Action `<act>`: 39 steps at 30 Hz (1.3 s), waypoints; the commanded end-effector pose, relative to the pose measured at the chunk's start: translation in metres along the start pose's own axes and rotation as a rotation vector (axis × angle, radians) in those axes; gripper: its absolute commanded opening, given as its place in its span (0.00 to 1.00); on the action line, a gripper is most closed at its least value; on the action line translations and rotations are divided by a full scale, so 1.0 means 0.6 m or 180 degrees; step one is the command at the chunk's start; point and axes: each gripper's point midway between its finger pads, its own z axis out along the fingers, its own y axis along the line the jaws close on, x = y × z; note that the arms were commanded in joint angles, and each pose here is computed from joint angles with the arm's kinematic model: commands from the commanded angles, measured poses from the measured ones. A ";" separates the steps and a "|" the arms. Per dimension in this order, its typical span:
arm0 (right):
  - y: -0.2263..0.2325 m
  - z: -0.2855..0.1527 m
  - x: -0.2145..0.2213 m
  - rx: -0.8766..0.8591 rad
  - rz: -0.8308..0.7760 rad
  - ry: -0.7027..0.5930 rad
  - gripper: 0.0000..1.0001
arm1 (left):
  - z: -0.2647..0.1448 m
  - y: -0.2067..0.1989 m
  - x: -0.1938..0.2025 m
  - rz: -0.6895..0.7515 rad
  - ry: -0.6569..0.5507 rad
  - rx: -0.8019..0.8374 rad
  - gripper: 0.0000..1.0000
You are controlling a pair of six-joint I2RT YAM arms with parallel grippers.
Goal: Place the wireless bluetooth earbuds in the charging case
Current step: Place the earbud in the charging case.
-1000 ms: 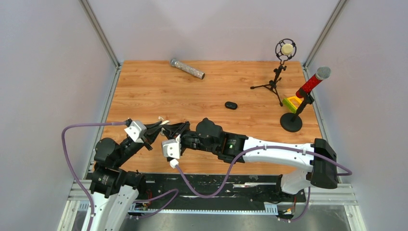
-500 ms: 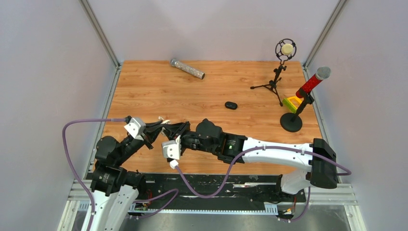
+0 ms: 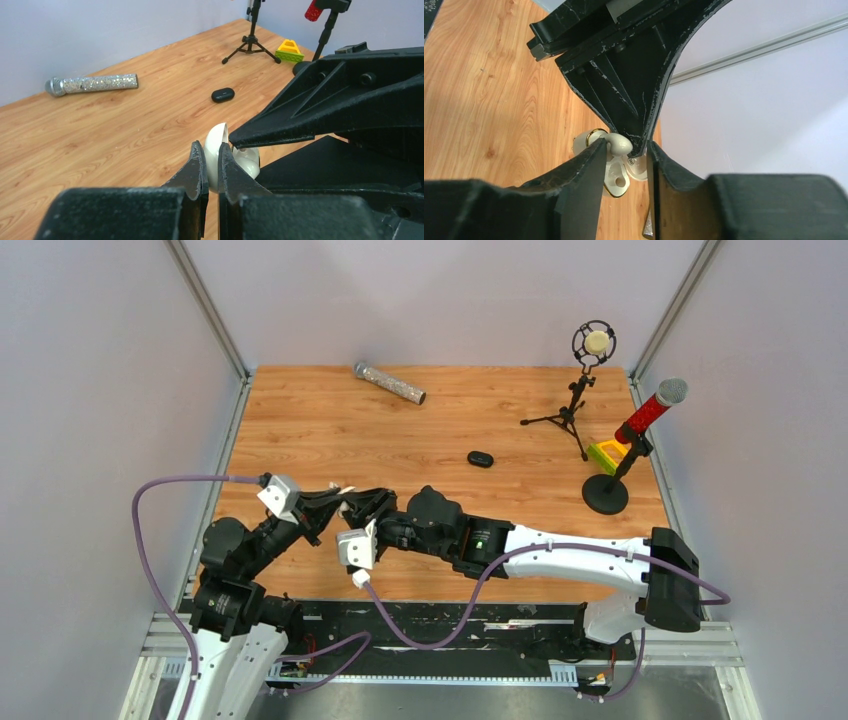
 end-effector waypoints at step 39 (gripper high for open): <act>0.004 -0.032 -0.035 -0.0381 0.0358 -0.0114 0.71 | -0.003 -0.003 -0.031 0.0162 -0.0114 0.0013 0.00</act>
